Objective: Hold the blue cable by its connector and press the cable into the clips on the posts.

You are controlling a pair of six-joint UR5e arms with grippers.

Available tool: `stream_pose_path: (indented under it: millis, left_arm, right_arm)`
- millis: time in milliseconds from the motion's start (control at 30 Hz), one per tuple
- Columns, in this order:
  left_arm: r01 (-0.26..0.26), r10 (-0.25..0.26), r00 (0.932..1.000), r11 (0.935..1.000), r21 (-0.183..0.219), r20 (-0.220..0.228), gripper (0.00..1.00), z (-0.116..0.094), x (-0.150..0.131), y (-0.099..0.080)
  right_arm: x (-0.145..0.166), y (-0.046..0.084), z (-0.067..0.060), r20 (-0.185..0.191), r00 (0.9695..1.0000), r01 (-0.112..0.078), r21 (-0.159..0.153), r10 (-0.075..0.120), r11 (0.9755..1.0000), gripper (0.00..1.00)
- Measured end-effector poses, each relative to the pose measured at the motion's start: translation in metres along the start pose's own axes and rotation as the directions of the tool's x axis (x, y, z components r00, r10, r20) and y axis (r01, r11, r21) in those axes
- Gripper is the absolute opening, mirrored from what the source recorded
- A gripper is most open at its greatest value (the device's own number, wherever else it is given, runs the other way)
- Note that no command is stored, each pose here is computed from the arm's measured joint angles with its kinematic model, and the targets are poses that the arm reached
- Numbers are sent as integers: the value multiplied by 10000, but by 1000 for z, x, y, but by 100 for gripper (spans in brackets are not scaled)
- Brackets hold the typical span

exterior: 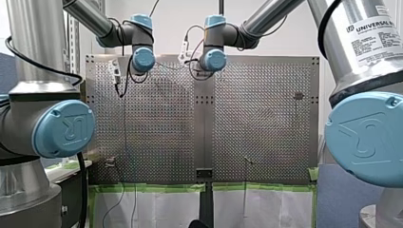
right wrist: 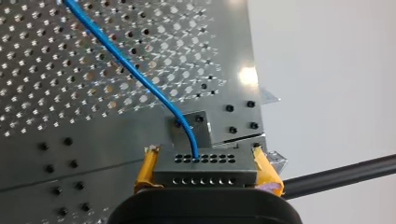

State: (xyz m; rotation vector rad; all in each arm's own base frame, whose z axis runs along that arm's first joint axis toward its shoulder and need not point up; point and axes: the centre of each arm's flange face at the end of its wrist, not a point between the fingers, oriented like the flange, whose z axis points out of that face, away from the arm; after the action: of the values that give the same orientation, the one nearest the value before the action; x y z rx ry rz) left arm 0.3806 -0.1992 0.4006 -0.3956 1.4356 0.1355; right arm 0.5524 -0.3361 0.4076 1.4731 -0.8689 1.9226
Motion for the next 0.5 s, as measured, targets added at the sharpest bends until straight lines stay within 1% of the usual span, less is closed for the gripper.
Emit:
stream_pose_path:
  millis: [167, 233, 333, 500]
  left_arm:
    - [165, -164, 9998, 9998, -119, 119, 2, 12, -11, 2]
    - [196, -195, 9997, 9997, -124, 149, 2, 15, -14, 3]
    - [214, -212, 9996, 9997, -133, 179, 2, 20, -16, 5]
    - [326, -324, 9993, 9994, -139, 161, 2, 30, -18, 12]
  right_arm:
    - [4, -3, 7, -136, 9998, -164, 39, 164, 9999, 0]
    - [3, -4, 11, -152, 9997, -202, 57, 203, 9998, 0]
    - [-1, -6, 17, -129, 9996, -236, 90, 238, 9997, 0]
    - [-13, -10, 28, 20, 9997, -253, 137, 253, 9996, 0]
